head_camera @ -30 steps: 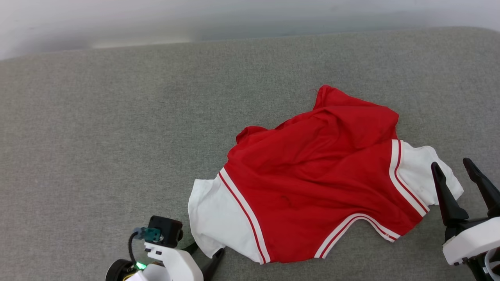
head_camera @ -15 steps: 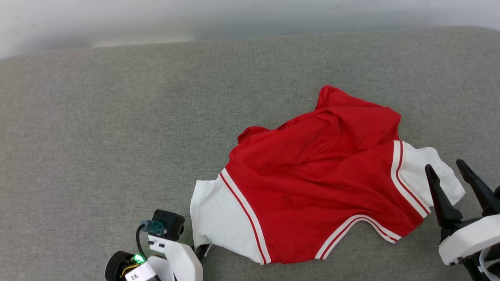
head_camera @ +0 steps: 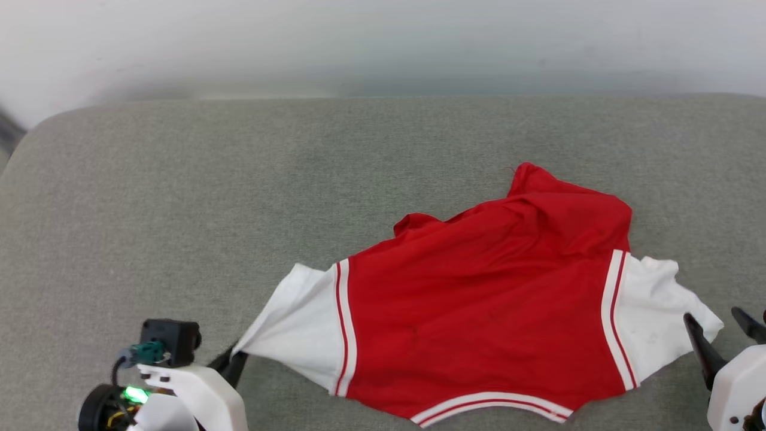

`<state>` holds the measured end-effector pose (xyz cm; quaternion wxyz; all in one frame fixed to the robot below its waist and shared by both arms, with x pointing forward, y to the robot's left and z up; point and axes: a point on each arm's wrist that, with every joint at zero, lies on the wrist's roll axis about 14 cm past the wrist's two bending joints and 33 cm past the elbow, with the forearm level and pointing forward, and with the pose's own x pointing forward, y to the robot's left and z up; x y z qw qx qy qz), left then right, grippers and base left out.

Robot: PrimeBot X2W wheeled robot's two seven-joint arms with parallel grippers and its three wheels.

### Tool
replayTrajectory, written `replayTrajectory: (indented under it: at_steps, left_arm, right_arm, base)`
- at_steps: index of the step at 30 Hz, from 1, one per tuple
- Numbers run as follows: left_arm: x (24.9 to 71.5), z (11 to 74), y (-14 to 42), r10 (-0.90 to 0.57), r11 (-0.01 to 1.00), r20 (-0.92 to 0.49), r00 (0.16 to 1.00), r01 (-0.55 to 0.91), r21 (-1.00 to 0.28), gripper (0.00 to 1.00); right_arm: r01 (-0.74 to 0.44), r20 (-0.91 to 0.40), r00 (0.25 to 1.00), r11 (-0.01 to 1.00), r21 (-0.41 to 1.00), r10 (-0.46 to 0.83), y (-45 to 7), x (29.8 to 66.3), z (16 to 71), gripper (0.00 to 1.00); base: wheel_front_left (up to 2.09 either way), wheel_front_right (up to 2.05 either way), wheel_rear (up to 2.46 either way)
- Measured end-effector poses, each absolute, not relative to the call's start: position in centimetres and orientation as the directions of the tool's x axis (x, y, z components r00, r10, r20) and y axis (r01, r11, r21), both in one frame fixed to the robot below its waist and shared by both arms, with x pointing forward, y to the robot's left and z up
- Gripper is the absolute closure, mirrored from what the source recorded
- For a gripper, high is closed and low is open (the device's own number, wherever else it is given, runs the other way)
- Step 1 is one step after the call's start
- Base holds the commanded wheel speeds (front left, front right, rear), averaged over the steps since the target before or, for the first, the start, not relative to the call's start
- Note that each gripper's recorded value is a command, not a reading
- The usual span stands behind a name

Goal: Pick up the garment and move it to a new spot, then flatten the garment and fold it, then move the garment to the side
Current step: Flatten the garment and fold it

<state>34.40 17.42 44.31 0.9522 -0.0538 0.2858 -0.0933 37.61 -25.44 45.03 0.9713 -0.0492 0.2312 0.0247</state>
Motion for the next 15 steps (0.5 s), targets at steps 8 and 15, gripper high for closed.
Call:
replayTrajectory:
  at_steps: [8, 15]
  left_arm:
    - [35.6, 47.5, 18.6, -0.165, 0.984, -0.429, 0.888, 0.116, -0.136, 1.00]
    - [35.5, 47.4, 18.3, -0.178, 0.981, -0.446, 0.877, 0.122, -0.152, 1.00]
  right_arm:
    - [-0.062, -0.681, 0.732, 0.994, -0.090, -0.016, -26.4, 37.0, 41.4, 0.00]
    - [-0.125, -0.795, 0.606, 0.982, -0.140, -0.036, -26.9, 37.8, 39.2, 0.00]
  base:
    - [0.00, 0.00, 0.00]
    - [0.00, 0.00, 0.00]
